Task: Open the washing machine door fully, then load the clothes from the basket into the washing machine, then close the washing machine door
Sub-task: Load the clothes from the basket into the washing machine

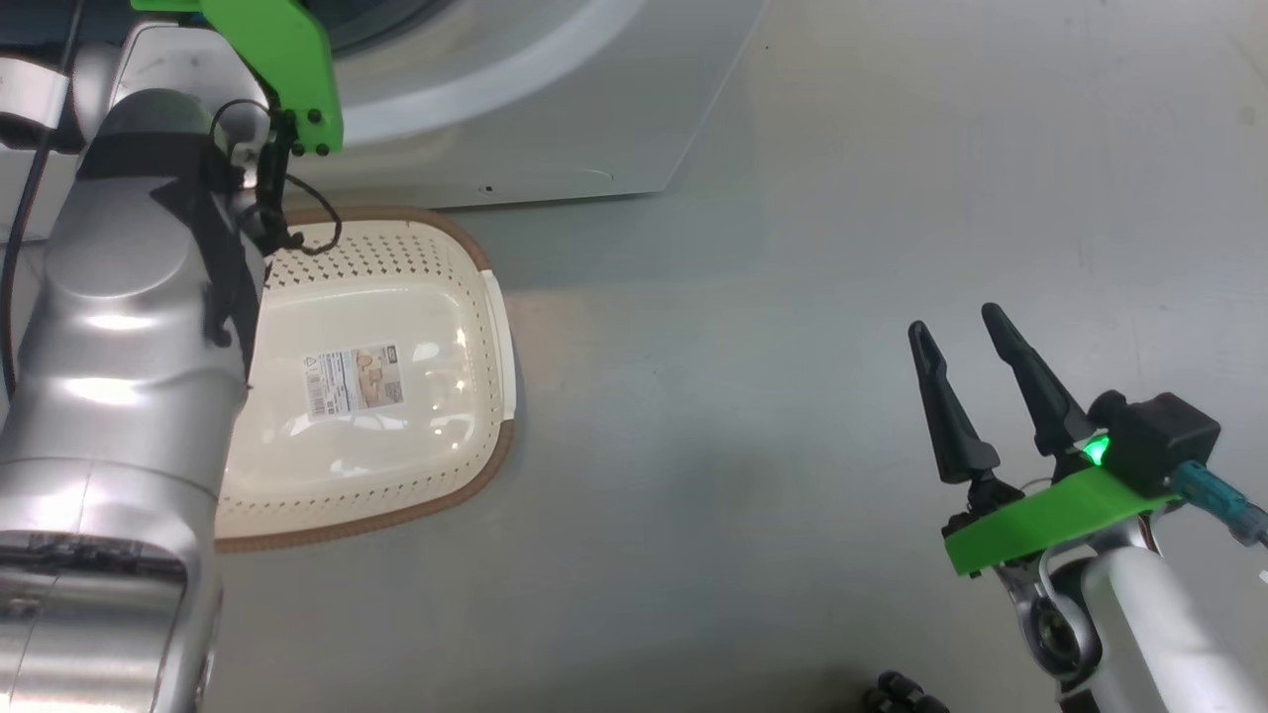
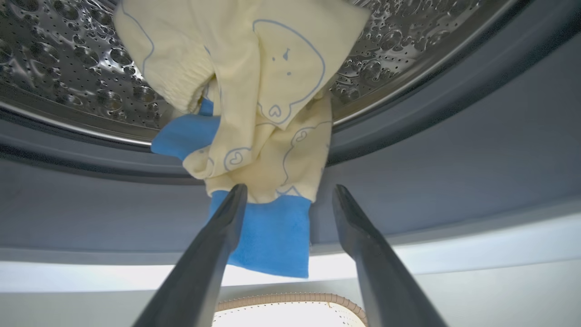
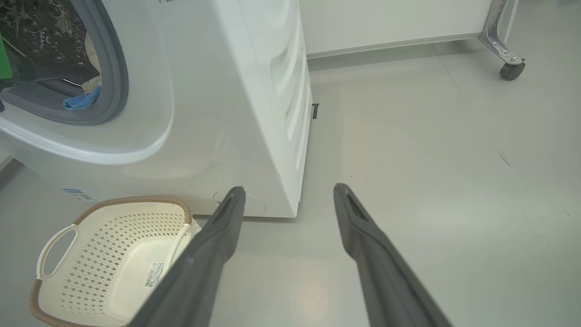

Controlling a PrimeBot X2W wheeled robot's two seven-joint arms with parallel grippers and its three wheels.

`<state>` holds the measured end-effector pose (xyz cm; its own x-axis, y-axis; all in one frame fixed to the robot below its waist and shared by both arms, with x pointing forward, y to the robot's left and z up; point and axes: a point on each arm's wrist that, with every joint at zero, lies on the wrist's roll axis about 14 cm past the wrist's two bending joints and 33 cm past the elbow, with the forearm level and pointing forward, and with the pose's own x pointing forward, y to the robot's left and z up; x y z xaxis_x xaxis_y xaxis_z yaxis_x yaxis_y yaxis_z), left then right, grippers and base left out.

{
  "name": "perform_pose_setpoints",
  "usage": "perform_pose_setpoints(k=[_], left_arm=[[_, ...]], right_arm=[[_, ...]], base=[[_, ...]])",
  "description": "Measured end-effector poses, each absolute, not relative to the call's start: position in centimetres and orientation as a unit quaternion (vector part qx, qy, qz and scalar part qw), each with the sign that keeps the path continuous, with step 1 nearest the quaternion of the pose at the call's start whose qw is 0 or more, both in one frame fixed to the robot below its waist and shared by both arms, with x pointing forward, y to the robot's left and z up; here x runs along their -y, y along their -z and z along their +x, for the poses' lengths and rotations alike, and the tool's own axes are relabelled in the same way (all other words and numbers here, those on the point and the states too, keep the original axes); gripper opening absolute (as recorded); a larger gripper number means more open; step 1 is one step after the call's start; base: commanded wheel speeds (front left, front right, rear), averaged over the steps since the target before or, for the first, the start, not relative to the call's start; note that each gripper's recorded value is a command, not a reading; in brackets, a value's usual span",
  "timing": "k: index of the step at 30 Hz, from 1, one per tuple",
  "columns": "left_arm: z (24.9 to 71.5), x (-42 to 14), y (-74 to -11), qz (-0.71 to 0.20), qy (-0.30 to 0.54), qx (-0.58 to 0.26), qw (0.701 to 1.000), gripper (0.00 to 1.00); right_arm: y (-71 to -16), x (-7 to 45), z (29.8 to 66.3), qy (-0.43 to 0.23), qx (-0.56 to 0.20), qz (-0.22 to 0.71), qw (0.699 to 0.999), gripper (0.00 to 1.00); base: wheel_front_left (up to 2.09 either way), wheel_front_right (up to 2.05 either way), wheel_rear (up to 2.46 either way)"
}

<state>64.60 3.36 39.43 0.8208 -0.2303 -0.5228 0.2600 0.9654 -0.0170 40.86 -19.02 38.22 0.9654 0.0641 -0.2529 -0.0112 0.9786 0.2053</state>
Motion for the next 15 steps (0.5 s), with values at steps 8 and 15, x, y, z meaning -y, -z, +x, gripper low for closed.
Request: perform_pose_setpoints(k=[8, 15], left_arm=[[64.6, -2.9, -37.7, 0.036, 0.128, -0.290, 0.948, 1.00], [64.7, -2.7, -36.7, 0.046, 0.125, -0.298, 0.945, 1.00]], right_arm=[[-37.7, 19.2, 40.5, -0.016, -0.139, 0.101, 0.985, 1.00], [-37.4, 19.2, 40.2, -0.016, -0.146, 0.100, 0.984, 1.00]], base=[[0.00, 0.00, 0.00], [0.00, 0.00, 0.00]])
